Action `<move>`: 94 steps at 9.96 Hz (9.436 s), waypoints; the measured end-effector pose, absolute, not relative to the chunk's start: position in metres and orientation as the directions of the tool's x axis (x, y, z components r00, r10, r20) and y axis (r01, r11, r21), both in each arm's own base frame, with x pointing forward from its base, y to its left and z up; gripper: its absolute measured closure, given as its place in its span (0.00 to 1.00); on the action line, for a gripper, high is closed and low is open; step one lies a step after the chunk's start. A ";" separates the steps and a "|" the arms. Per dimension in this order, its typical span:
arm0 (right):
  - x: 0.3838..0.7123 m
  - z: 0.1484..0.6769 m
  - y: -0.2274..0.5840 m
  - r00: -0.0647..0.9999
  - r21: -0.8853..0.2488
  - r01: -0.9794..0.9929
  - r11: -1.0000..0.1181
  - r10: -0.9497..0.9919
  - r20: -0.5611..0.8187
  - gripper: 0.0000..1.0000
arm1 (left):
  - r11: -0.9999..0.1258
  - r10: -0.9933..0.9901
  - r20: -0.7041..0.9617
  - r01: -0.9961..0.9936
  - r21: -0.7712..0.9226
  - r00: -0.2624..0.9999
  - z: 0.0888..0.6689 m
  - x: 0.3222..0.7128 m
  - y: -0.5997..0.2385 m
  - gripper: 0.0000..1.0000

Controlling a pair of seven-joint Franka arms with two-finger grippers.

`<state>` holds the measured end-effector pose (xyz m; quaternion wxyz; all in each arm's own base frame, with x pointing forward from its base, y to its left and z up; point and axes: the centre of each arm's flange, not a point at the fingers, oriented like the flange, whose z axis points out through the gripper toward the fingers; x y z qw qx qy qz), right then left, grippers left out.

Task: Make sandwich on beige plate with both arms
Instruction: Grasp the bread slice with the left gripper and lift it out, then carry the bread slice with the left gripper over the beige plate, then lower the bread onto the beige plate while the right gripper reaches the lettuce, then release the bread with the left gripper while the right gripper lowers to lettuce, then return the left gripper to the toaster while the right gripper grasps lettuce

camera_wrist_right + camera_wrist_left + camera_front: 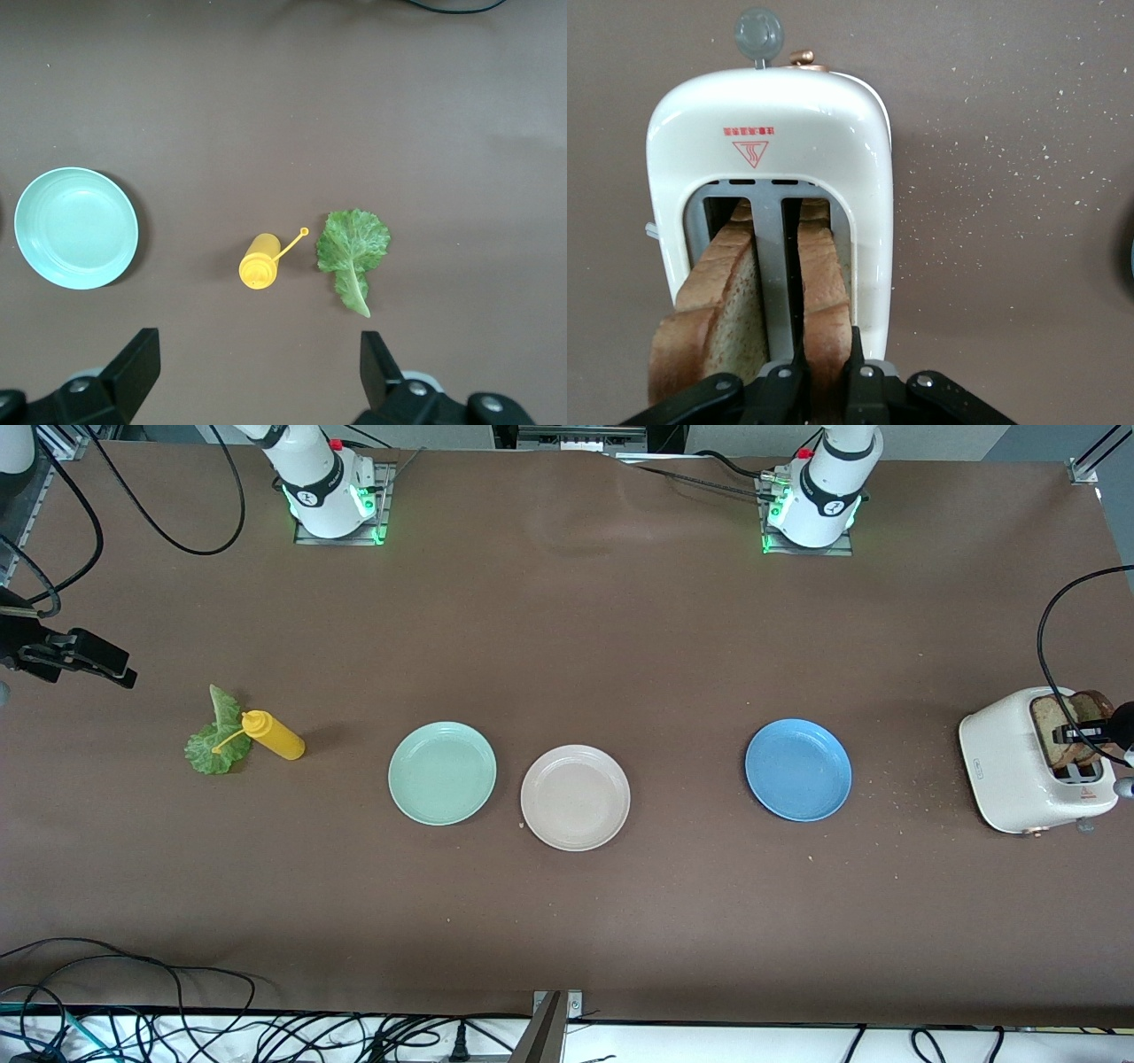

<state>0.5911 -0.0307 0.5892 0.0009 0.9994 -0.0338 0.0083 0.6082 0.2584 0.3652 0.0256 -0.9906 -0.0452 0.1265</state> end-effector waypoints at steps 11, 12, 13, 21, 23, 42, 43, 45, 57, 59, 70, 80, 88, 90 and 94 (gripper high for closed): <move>0.592 0.622 -0.029 0.992 -0.014 -0.064 -0.998 -0.065 0.110 0.00 | -0.985 0.083 -0.226 0.114 0.127 0.970 0.482 0.632 0.206 0.89; 0.592 0.624 -0.025 0.992 -0.025 -0.060 -0.998 -0.062 0.114 0.00 | -0.975 0.102 -0.224 0.142 0.172 0.969 0.483 0.634 0.197 0.89; 0.593 0.623 -0.023 0.992 -0.032 -0.056 -0.998 -0.059 0.114 0.00 | -0.965 0.107 -0.224 0.156 0.211 0.969 0.484 0.638 0.184 0.89; 0.595 0.621 -0.023 0.991 -0.032 -0.057 -0.998 -0.060 0.117 0.00 | -0.801 -0.011 -0.310 0.177 0.571 0.951 0.456 0.671 -0.001 0.89; 0.597 0.616 -0.023 0.992 -0.030 -0.058 -0.998 -0.061 0.109 0.00 | -0.742 -0.020 -0.291 0.181 0.645 0.956 0.444 0.681 -0.036 0.89; 0.608 0.581 -0.027 0.997 -0.018 -0.062 -0.998 -0.063 0.044 0.00 | -0.323 0.118 -0.435 0.449 0.833 0.893 0.179 0.680 -0.299 0.89; 0.610 0.575 -0.031 0.997 -0.016 -0.069 -0.997 -0.069 0.034 0.00 | -0.330 0.130 -0.424 0.443 0.834 0.896 0.177 0.679 -0.303 0.89; 0.615 0.556 -0.041 0.996 -0.009 -0.088 -0.996 -0.088 0.001 0.00 | -0.337 0.157 -0.409 0.438 0.833 0.899 0.173 0.676 -0.315 0.89; 0.576 0.300 -0.097 0.971 0.079 -0.148 -0.986 -0.160 -0.179 0.00 | -0.404 0.180 -0.323 0.370 0.837 0.929 0.192 0.694 -0.290 0.00; 0.563 0.278 -0.102 0.975 0.080 -0.132 -0.988 -0.144 -0.169 0.00 | -0.407 0.183 -0.325 0.373 0.834 0.928 0.195 0.696 -0.290 0.00; 0.557 0.207 -0.133 0.977 0.121 -0.103 -0.987 -0.124 -0.176 0.00 | -0.672 0.257 -0.238 0.350 0.653 0.937 0.250 0.723 -0.211 0.00; 0.555 0.184 -0.134 0.972 0.122 -0.115 -0.986 -0.137 -0.189 0.00 | -0.985 0.121 -0.066 0.128 0.112 0.990 0.433 0.658 -0.029 0.00; 0.561 0.180 -0.134 0.972 0.080 -0.190 -0.978 -0.199 -0.126 0.45 | -0.998 0.039 -0.175 0.032 -0.045 0.984 0.540 0.587 -0.039 0.00; 0.563 0.181 -0.132 0.972 0.076 -0.192 -0.978 -0.200 -0.123 0.73 | -0.998 0.028 -0.193 0.015 -0.066 0.981 0.562 0.574 -0.045 0.00; 0.574 0.195 -0.133 0.976 0.073 -0.189 -0.979 -0.195 -0.097 0.91 | -0.998 0.036 -0.161 0.026 -0.063 0.986 0.580 0.574 -0.038 0.00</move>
